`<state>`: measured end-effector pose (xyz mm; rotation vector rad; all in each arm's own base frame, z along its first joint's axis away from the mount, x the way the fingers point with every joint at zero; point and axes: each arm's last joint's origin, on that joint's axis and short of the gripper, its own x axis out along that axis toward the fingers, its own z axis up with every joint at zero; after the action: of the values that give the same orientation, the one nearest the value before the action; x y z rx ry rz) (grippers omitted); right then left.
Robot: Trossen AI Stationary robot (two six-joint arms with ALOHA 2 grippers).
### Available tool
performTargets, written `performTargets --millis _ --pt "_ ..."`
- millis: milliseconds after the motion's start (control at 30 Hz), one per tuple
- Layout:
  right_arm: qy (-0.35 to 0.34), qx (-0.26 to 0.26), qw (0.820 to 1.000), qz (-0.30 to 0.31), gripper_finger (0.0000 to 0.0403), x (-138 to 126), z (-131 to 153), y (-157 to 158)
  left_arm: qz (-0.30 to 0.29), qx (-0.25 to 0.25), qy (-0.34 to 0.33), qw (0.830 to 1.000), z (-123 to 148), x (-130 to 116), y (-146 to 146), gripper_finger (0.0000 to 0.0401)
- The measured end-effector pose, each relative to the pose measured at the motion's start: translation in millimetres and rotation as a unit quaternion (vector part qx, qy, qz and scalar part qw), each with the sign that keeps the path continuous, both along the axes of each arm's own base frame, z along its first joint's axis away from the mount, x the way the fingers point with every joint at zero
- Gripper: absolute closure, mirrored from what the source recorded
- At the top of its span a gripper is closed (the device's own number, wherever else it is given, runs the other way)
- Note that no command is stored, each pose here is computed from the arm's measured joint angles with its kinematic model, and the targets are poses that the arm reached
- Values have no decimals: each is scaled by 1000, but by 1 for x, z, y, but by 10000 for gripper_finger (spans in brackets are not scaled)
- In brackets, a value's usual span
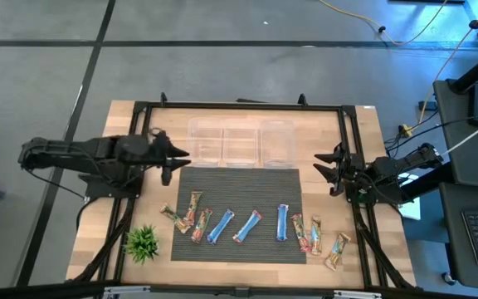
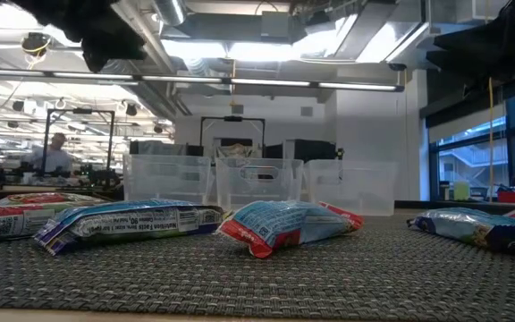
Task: Pick and place Granola Bars by type
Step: Put the left red granola bar into the left transparent bin
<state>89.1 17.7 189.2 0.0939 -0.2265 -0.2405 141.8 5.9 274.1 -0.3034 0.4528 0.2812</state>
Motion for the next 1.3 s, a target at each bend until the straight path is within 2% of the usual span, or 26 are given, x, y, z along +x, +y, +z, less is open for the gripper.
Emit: performTargets --millis 133,200,367,500,700,933,1133,1300 --pt "2 4 1000 -19 240 0 0 -1 41 -35 158 986 4 23 -3 271" --pt "3 10 999 -33 240 -1 0 -2 66 -52 209 974 1 38 -5 271" --pt "3 11 999 -35 240 -1 0 -2 101 -128 279 946 -13 72 -15 271" --pt "2 7 1000 -25 240 0 0 -1 136 -178 320 920 -35 89 -25 271" --pt "2 7 1000 -24 240 0 0 -1 230 -236 344 879 -61 102 -38 272" --pt "4 5 1000 -23 240 0 -1 -1 295 -265 351 848 -77 108 -48 271" --pt "5 5 1000 -23 240 0 -1 -1 331 -280 346 832 -84 109 -57 267" --pt "10 3 1000 -23 240 0 -2 -1 341 -286 339 829 -86 110 -63 235"
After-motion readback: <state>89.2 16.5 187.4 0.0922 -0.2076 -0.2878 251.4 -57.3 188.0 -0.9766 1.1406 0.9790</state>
